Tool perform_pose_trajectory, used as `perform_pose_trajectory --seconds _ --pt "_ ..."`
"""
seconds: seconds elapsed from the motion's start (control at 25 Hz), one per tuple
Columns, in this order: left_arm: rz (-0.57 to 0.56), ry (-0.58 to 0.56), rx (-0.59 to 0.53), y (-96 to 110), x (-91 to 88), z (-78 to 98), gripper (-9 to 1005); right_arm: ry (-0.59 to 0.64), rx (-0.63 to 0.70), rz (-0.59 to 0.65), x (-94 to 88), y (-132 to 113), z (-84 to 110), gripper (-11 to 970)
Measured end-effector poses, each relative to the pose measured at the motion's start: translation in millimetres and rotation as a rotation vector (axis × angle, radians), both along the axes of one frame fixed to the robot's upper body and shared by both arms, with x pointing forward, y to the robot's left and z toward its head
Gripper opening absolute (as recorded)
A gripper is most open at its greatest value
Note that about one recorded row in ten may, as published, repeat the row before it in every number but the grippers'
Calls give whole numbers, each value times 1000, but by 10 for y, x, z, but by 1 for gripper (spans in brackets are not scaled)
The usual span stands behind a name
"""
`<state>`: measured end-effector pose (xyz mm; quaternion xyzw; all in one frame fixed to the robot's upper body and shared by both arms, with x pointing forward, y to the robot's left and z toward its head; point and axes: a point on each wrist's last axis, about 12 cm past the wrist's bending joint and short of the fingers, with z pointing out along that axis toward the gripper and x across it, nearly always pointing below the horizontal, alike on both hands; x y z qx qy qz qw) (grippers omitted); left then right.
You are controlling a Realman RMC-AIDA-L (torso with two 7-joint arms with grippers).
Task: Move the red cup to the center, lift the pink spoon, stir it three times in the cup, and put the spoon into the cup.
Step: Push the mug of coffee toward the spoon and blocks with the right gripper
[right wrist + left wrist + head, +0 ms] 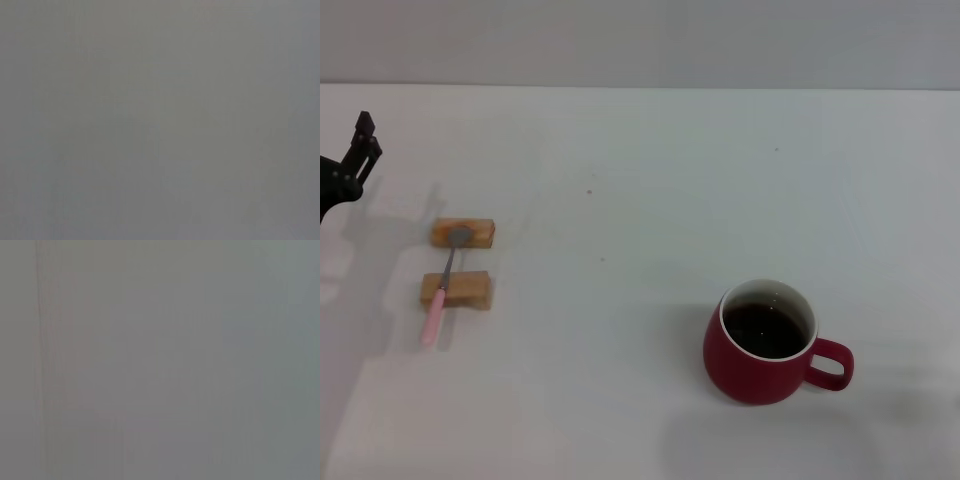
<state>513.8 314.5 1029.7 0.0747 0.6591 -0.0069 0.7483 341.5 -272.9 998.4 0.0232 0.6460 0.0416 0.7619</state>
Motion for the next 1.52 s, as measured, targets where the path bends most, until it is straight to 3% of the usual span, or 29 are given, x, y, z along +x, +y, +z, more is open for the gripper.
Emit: perform_pose_trajectory --seconds 0.64,1.52 --pt "2 0 -1 4 -8 -2 811 130 24 111 153 187 -138 0" --pt "-22 -14 0 -60 63 38 811 196 27 269 298 439 -188 0"
